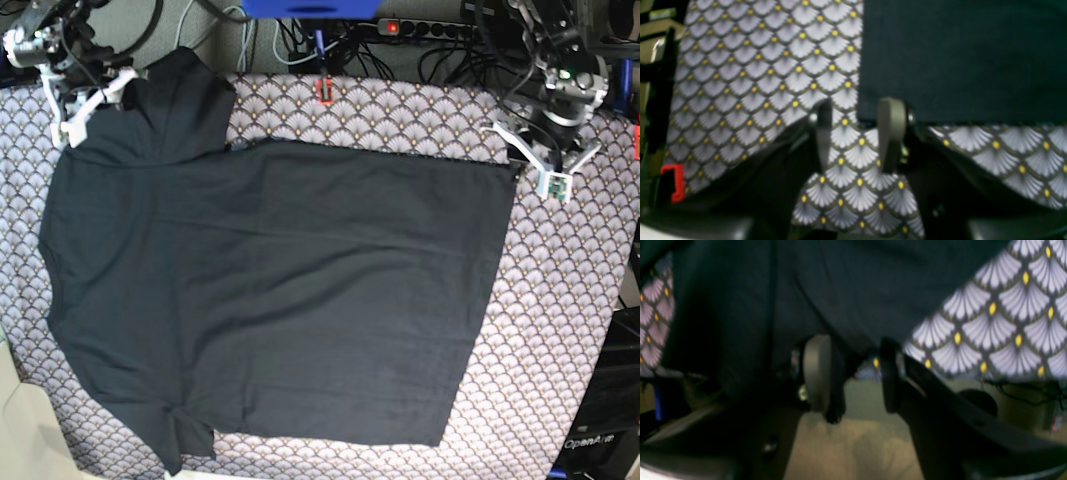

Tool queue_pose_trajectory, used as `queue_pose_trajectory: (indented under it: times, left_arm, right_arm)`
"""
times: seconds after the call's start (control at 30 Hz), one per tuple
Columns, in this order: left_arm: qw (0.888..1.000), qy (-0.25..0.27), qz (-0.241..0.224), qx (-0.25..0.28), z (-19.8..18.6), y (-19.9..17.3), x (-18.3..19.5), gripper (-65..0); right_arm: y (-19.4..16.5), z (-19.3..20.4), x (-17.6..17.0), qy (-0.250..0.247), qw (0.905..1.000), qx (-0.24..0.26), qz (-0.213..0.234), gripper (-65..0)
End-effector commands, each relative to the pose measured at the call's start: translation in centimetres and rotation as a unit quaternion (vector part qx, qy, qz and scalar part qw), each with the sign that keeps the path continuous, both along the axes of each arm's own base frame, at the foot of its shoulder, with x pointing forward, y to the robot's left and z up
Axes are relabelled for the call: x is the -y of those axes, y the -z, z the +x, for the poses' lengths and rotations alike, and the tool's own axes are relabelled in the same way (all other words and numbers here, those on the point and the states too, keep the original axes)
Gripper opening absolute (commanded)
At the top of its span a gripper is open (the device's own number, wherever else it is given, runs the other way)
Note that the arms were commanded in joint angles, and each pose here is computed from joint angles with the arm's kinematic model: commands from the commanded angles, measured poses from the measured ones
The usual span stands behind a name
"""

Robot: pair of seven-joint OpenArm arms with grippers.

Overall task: Fold the T-shirt properly
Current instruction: 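Move both grippers down toward the shirt's shoulder corners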

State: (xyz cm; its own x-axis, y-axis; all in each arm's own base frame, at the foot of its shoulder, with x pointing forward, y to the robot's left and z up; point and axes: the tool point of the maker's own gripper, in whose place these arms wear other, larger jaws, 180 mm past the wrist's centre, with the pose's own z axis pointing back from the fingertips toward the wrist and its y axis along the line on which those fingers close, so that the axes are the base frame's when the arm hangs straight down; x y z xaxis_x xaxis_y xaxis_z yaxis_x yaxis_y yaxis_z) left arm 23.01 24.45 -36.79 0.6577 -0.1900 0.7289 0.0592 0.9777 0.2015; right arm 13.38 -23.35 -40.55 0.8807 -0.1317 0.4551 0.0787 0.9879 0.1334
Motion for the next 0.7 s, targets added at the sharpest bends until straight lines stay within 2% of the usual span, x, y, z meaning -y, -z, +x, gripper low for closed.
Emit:
queue_pose_trajectory:
  times: [0.0, 0.2, 0.67]
  left_arm:
    - [1.000, 0.001, 0.004, 0.022, 0.6, -1.1, -0.2, -42.0]
    - [1.000, 0.002, 0.006, 0.025, 0.7, -1.4, -0.2, -42.0]
    - [1.000, 0.000, 0.007, 0.026, 0.7, -1.4, -0.3, -42.0]
  right_arm:
    - [0.0, -0.1, 0.3, 0.000, 1.0000, 0.001, -0.001, -38.6]
    - [2.3, -0.2, 0.7, 0.007, 0.9994, -0.022, 0.025, -38.6]
    - [2.5, -0.4, 0.8, 0.007, 0.9992, -0.028, 0.026, -39.5]
